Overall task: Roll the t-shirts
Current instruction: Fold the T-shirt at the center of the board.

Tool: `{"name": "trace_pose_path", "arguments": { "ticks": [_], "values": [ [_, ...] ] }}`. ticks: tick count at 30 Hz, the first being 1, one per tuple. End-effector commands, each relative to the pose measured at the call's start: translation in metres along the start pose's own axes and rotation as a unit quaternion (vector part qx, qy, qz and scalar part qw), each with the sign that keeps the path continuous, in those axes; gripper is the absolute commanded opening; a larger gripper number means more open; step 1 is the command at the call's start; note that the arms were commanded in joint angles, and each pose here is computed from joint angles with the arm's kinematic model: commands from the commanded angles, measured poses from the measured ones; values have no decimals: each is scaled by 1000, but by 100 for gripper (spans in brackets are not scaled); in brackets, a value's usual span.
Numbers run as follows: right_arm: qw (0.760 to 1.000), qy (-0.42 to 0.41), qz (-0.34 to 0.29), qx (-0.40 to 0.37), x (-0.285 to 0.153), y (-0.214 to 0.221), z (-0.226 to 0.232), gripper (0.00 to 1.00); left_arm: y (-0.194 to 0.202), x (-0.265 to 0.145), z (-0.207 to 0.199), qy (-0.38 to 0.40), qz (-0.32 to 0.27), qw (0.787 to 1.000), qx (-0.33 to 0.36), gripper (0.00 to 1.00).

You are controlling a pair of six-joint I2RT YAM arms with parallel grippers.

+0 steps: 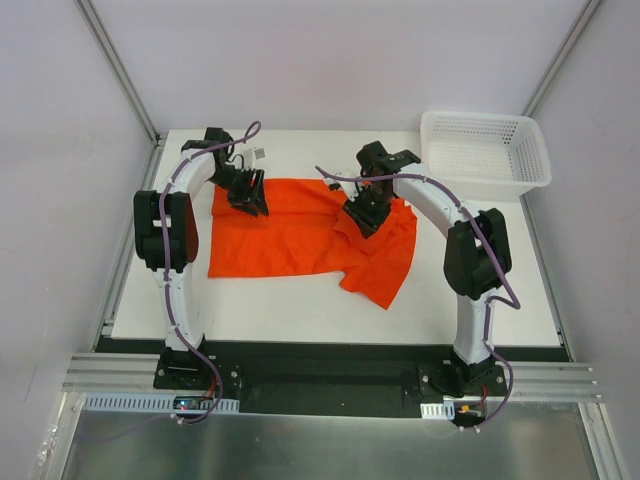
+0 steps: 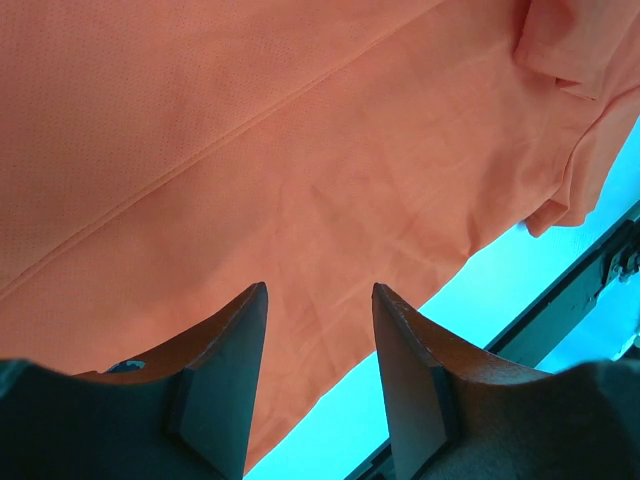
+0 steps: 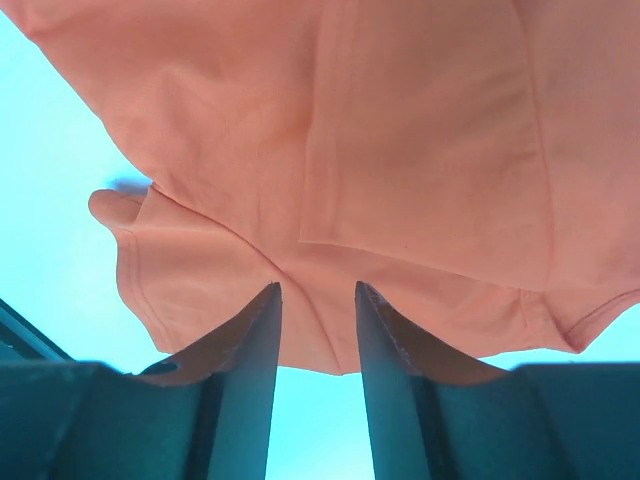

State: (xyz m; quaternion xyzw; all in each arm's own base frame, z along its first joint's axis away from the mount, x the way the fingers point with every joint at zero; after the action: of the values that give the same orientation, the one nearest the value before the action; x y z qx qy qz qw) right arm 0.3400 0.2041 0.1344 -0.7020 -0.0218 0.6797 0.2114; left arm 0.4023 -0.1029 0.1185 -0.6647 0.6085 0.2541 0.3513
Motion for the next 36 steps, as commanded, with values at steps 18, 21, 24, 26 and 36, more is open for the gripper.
{"name": "trace_pose_path", "arguments": {
  "ticks": [18,21,24,26,36],
  "values": [
    [976,215,9,37,6,28,-188,16,-43,-32,78,-191,-43,979,60,39],
    [972,231,49,2,24,40,-204,12,-43,-30,93,-211,-32,975,65,38],
    [968,236,84,-23,38,51,-212,9,-42,-28,104,-227,-21,972,62,37],
    [966,237,97,-34,44,57,-216,8,-40,-26,112,-237,-12,969,65,37],
    [953,286,89,-48,55,50,-244,8,-48,-28,144,-287,7,954,81,35]
  ]
}}
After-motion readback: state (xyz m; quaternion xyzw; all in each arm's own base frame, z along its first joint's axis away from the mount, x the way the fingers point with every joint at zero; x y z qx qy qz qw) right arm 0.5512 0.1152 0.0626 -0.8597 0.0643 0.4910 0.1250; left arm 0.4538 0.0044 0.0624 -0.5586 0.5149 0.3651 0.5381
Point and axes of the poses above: each gripper's point midway between its finger pads, its own x axis out along the fingers, its own z axis along the line the jaws close on, y = z × x, the point moved 4 cm from there along -x, back along the fingers, and after that the axes turned 13 degrees about -x, right-handed, at the moved point
